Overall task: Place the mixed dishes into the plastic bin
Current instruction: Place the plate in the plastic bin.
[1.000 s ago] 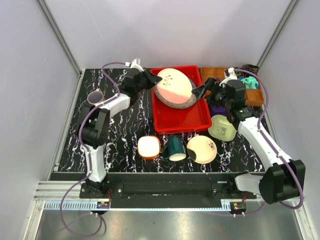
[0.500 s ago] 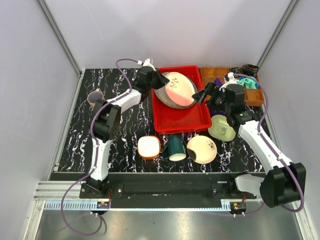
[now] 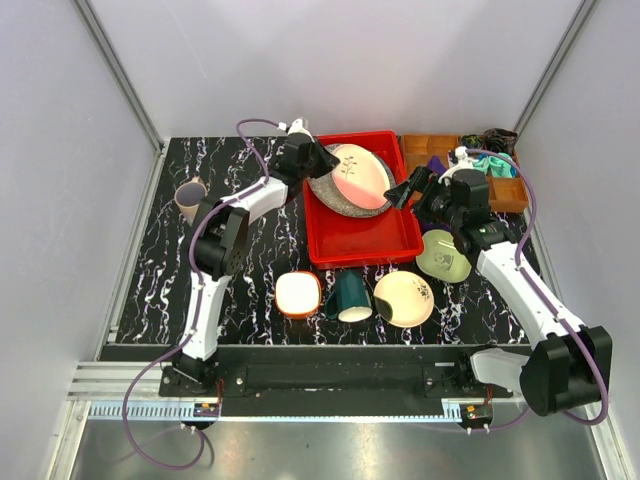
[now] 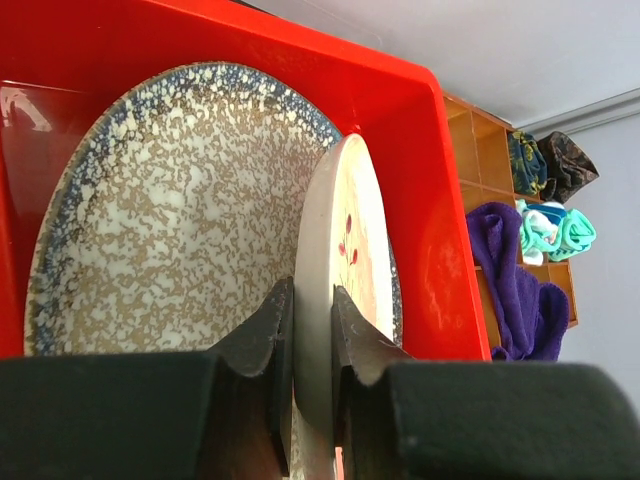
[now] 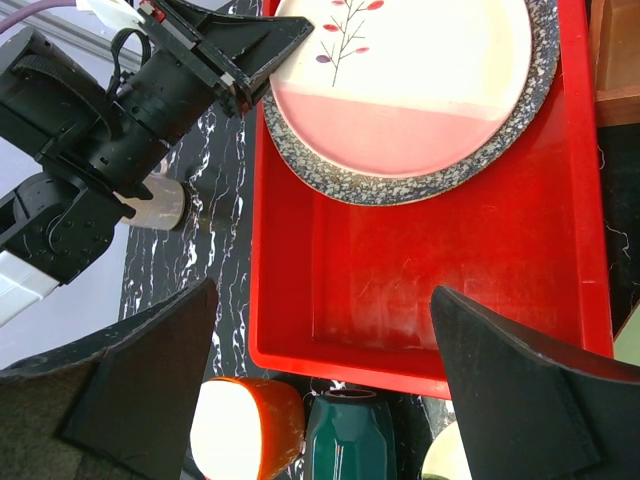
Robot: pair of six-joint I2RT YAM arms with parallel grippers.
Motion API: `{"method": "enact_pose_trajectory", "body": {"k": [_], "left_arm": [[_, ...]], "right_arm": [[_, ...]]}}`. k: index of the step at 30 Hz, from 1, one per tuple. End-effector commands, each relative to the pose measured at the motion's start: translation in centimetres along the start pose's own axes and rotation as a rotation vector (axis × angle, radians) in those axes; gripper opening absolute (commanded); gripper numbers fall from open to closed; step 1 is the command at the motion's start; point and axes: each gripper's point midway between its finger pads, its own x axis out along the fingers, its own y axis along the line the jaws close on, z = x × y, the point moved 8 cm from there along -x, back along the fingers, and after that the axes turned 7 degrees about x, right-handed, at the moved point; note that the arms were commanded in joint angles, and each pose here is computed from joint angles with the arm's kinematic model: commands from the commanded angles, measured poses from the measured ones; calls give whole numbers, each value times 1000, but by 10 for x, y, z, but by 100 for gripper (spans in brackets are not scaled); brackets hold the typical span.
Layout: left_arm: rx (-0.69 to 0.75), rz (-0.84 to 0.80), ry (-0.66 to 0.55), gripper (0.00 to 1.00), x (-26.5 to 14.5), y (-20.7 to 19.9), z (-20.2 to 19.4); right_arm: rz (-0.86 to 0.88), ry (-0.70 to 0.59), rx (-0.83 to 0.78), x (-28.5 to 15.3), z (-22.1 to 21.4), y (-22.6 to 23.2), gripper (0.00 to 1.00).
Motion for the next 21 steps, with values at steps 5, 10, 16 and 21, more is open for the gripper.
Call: {"method": "enact_pose_trajectory", "body": {"k": [5,10,16,21], "left_arm": [[-7,-114,-169,0,4,-32,39],[-14,-103,-147,10,10,-24,29],[-26,-86,-123,14,15,-14,17],[-23,-69,-113,18,16,-7,11]], "right_arm": [[33,-18,-22,-6,2,5,98],[36,-14,-15,-6,2,5,98],[32,-11,-15,-5,1,4,98],[31,-10,-16,-5,0,3,99]]}}
